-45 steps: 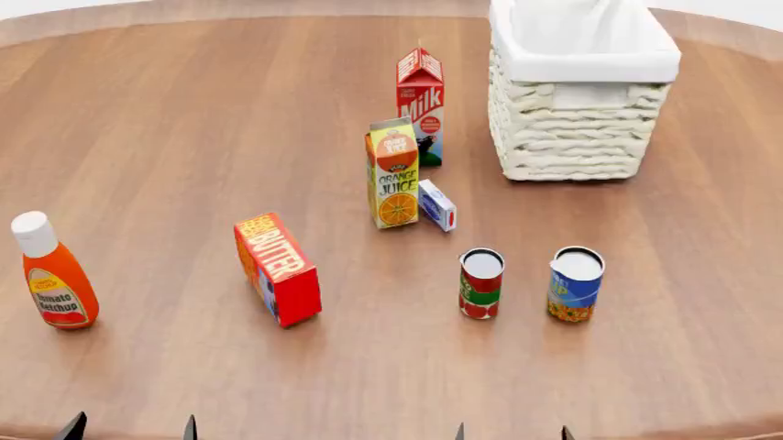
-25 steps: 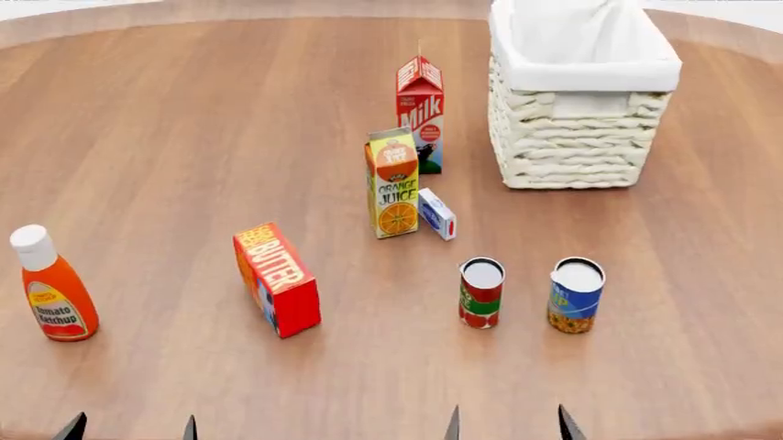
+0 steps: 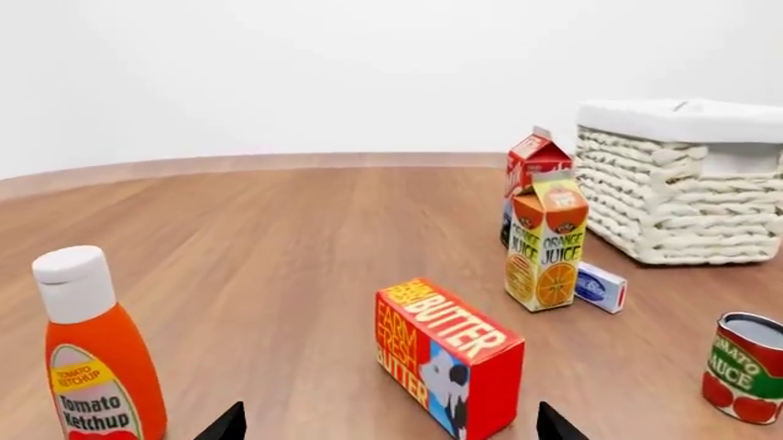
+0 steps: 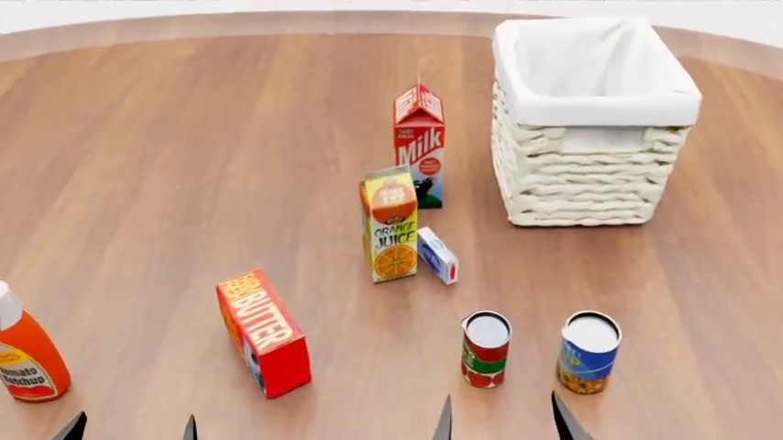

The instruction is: Pick up the orange juice, and put it in the basket.

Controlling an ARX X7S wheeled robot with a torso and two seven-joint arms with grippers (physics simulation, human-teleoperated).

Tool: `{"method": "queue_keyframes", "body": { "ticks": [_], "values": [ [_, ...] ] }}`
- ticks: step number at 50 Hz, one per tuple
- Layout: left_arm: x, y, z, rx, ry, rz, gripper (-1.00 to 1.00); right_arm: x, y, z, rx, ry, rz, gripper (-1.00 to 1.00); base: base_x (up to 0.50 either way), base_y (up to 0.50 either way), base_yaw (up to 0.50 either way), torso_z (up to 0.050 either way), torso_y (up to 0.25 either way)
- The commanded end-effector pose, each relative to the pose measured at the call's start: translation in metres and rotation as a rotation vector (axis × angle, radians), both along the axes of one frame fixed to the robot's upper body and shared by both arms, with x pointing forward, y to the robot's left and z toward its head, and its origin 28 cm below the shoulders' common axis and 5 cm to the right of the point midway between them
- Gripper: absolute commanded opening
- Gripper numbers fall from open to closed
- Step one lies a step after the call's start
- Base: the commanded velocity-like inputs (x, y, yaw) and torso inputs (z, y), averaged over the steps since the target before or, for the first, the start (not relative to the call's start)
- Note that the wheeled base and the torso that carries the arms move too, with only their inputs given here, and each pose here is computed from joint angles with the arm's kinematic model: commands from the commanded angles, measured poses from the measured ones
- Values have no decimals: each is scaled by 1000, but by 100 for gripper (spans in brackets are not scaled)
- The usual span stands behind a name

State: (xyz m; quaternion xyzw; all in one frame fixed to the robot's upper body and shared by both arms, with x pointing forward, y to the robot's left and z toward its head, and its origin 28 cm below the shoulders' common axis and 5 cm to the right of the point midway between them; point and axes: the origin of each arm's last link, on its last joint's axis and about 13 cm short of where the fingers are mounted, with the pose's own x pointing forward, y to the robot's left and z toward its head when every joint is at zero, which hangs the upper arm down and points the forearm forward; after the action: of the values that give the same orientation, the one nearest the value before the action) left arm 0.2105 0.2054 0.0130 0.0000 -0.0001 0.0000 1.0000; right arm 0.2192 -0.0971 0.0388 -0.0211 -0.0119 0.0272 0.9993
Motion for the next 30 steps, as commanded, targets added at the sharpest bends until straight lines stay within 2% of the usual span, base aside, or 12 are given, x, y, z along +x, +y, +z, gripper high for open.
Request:
{"method": "queue_keyframes", "body": {
  "ticks": [1,30],
  "values": [
    [0,0,0,0,0,0,100,-1,0,0,1,2,2,100,273,0,0,0,0],
    [0,0,0,0,0,0,100,0,0,2,11,8,11,100,268,0,0,0,0]
  ]
}}
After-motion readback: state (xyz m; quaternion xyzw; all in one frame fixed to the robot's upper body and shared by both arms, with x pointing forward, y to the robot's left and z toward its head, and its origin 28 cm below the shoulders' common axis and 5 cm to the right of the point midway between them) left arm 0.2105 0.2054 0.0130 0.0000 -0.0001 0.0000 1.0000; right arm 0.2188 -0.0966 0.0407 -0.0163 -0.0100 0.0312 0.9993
